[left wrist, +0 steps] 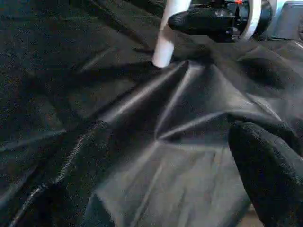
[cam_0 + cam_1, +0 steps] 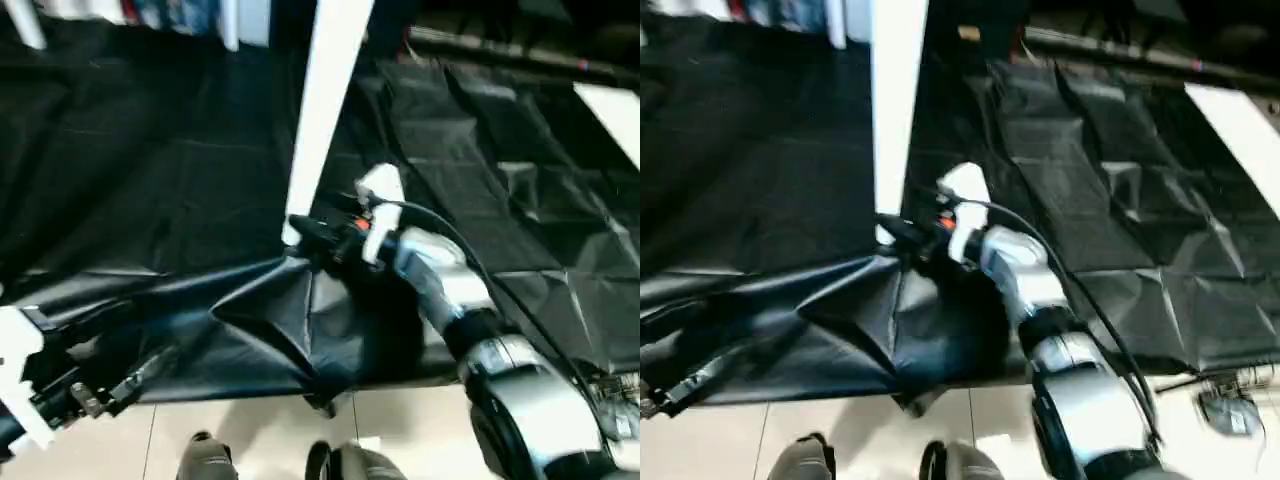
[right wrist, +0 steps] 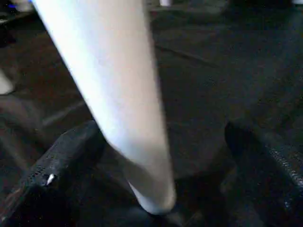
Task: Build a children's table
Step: Flip table
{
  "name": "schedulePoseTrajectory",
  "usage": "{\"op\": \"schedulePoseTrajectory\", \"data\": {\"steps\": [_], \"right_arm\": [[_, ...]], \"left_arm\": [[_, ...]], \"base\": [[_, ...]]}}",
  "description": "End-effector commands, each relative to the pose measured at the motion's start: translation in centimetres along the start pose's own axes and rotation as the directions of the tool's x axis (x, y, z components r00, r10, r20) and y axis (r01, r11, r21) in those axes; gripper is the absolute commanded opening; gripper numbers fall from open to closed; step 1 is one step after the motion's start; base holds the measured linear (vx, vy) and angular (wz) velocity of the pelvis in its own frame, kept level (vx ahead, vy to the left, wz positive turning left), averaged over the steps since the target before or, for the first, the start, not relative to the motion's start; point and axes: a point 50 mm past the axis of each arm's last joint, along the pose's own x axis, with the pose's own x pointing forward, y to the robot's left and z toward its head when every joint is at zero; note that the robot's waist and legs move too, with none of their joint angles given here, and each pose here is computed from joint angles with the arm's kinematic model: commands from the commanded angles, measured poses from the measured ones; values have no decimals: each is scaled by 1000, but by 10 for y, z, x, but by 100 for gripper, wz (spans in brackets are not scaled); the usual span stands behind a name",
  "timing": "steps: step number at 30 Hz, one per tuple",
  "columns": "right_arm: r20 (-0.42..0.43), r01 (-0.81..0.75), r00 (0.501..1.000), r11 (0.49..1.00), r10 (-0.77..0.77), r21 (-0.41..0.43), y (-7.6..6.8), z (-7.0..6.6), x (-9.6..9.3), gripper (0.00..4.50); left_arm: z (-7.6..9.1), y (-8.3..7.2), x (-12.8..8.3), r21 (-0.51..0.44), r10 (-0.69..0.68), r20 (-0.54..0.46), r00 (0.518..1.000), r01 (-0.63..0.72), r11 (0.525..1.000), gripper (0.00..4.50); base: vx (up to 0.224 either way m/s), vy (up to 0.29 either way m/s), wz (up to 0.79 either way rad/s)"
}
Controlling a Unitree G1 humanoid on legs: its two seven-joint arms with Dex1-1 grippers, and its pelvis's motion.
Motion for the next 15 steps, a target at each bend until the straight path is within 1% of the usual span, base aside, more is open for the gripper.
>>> {"op": "schedulePoseTrajectory", "data": {"steps": [1, 2, 4, 6, 7, 8, 9, 10, 11, 12, 13, 15], "right_arm": [[-37, -133, 991, 991, 132, -6, 9, -7, -2, 446], [-37, -133, 991, 991, 132, -6, 9, -7, -2, 446], [-58, -242, 969, 970, 242, -8, 20, -13, -4, 446], [-69, -293, 954, 956, 292, -5, 25, -17, -6, 446], [-81, -334, 940, 943, 333, -4, 30, -22, -10, 446], [-81, -334, 940, 943, 333, -4, 30, -22, -10, 446], [-96, -367, 926, 930, 364, -8, 35, -26, -13, 446], [-96, -367, 926, 930, 364, -8, 35, -26, -13, 446], [-108, -413, 905, 911, 410, 0, 44, -34, -21, 446], [-108, -413, 905, 911, 410, 0, 44, -34, -21, 446], [-109, -427, 899, 904, 424, 5, 48, -36, -23, 446], [-89, -397, 914, 918, 395, 4, 51, -41, -25, 446]], "left_arm": [[-2, -1, 2, 5, 50, -8, 999, -50, 999, 450], [-2, -1, 2, 5, 50, -8, 999, -50, 999, 450], [-4, 1, 3, 5, 88, -8, 996, -88, 996, 450], [-3, 2, 3, 14, 110, -3, 994, -110, 994, 450], [-2, 3, 4, 12, 122, 9, 993, -122, 992, 450], [-2, 3, 4, 12, 122, 9, 993, -122, 992, 450], [-1, 3, 4, 11, 131, 17, 991, -131, 991, 450], [-1, 3, 4, 11, 131, 17, 991, -131, 991, 450], [0, 7, 5, 13, 151, 27, 988, -151, 988, 450], [0, 7, 5, 13, 151, 27, 988, -151, 988, 450], [0, 8, 5, 14, 160, 29, 987, -160, 987, 450], [-2, 13, 10, 29, 210, 34, 977, -211, 977, 450]], "base": [[0, 0, 0], [0, 0, 0], [0, 0, 0], [0, 0, 0], [0, 0, 0], [0, 0, 0], [0, 0, 0], [0, 0, 0], [0, 0, 0], [0, 0, 0], [0, 0, 0], [0, 0, 0]]}}
